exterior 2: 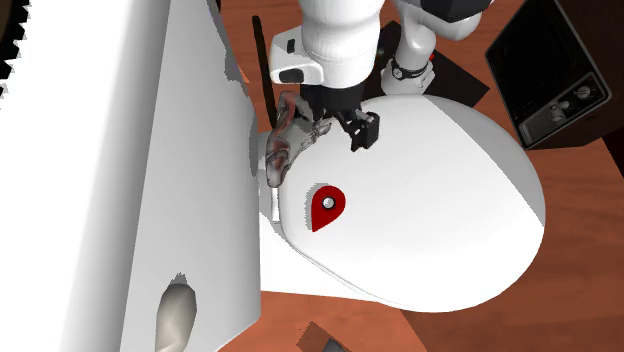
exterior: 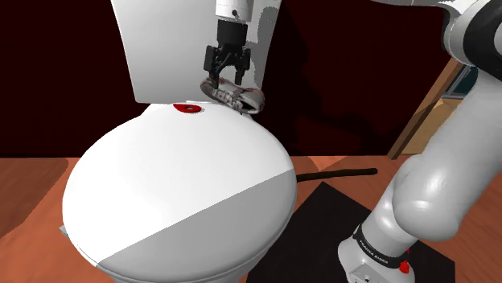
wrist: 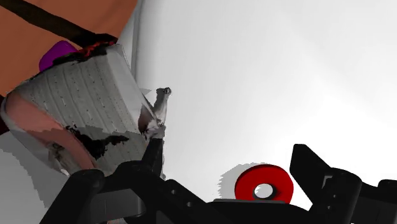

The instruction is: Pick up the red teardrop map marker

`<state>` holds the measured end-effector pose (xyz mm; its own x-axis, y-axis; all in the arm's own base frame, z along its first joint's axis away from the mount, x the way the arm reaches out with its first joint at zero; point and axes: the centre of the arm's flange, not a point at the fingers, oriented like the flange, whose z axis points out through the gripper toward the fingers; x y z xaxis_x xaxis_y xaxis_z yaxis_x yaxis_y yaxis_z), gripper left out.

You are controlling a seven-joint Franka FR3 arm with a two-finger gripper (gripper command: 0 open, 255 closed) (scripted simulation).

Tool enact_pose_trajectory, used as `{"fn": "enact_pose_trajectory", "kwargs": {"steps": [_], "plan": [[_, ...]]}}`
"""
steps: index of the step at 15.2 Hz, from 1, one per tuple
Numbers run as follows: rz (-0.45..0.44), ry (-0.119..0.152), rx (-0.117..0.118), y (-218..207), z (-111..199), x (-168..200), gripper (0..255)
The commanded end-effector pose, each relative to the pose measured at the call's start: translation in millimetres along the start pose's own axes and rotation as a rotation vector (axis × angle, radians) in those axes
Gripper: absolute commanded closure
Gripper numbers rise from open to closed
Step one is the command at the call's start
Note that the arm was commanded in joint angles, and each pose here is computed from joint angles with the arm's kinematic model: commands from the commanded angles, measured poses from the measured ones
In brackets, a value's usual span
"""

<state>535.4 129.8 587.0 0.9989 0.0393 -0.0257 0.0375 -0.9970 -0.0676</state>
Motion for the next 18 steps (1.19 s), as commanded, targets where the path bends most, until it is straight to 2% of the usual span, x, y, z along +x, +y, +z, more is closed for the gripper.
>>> {"fn": "enact_pose_trajectory", "kwargs": {"steps": [1,9,18], "plan": [[-0.003,-0.024,0.002,-14,10,27,0],[-0.016,-0.113,0.01,-64,49,120,0],[-0.016,-0.113,0.01,-61,89,121,0]]}}
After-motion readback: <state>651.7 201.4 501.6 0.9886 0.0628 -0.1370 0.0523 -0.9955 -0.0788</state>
